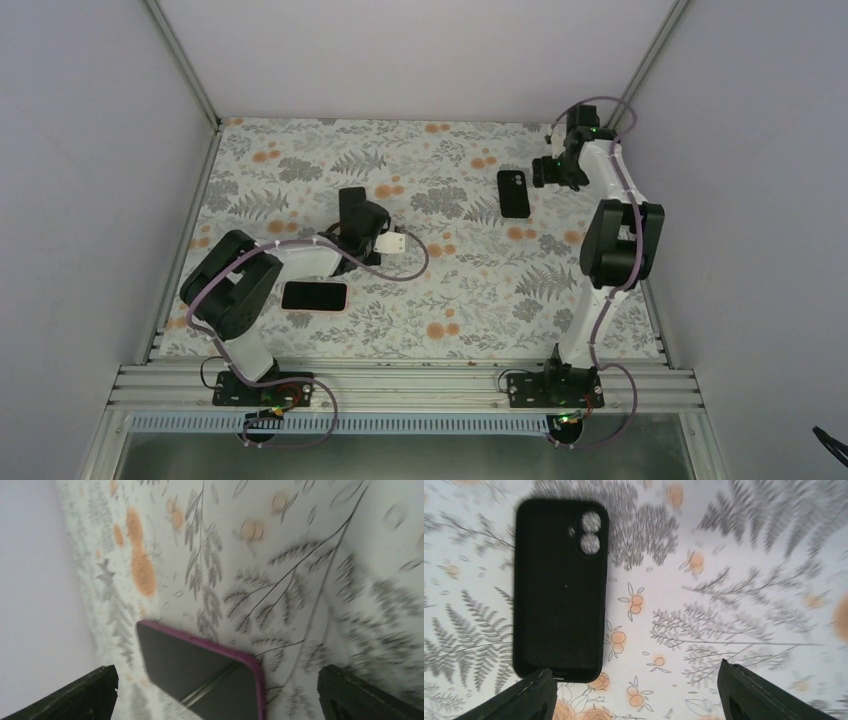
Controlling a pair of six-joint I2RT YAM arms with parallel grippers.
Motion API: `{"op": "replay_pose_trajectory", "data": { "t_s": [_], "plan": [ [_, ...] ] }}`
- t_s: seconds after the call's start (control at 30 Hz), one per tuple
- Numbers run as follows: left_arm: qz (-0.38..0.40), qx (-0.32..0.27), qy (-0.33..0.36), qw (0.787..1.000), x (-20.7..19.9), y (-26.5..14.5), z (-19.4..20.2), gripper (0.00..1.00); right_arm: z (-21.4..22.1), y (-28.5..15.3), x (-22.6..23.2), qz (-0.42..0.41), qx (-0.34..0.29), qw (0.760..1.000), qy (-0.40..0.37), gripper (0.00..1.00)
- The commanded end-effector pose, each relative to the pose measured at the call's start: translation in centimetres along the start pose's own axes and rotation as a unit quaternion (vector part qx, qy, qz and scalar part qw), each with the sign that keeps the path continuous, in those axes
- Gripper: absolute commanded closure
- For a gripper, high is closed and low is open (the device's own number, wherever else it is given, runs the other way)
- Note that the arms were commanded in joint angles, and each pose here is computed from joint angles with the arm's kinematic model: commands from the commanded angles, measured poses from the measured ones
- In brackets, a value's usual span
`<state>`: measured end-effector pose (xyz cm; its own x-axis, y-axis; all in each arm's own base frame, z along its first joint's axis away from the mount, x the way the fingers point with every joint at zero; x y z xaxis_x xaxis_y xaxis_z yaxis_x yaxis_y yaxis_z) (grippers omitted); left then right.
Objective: Take the phone out of the phone case
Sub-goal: Place the phone at the center of the board.
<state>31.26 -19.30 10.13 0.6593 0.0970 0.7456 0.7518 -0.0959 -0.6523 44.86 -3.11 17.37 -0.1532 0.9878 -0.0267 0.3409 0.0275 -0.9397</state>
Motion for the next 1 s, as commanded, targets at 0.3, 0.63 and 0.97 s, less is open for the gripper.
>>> {"op": "replay_pose_trajectory", "data": {
  "t_s": [0.3, 0.63, 0.97],
  "plan": [
    [0.233, -0.176, -0.193, 0.937, 8.9, -11.9, -3.7, 0.00, -2.3, -14.9, 5.9, 0.047, -0.167, 0.970, -0.169, 0.00],
    [0.060, -0.262, -0.351, 0.897, 21.2, -21.1, 5.5, 0.00, 2.2, -14.9, 22.4, -0.109, -0.157, 0.911, -0.366, 0.00],
    [-0.041, -0.149, -0.535, 0.831, 20.2, -20.3, 19.3, 0.00, 10.8, -9.1, 39.5, -0.207, -0.103, 0.821, -0.521, 0.00]
  ]
}}
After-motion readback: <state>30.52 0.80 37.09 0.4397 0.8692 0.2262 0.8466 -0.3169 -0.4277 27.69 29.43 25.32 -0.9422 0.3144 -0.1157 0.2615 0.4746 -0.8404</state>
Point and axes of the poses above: each gripper's point midway between its finger pads, its own y axis out along the fingers, its own x axis along the line the jaws close on, z = x × y, the point moved 8 cm from there along -y, back along the fingers, and after that the axes turned 5 degrees about -y, right-handed, at the moved point
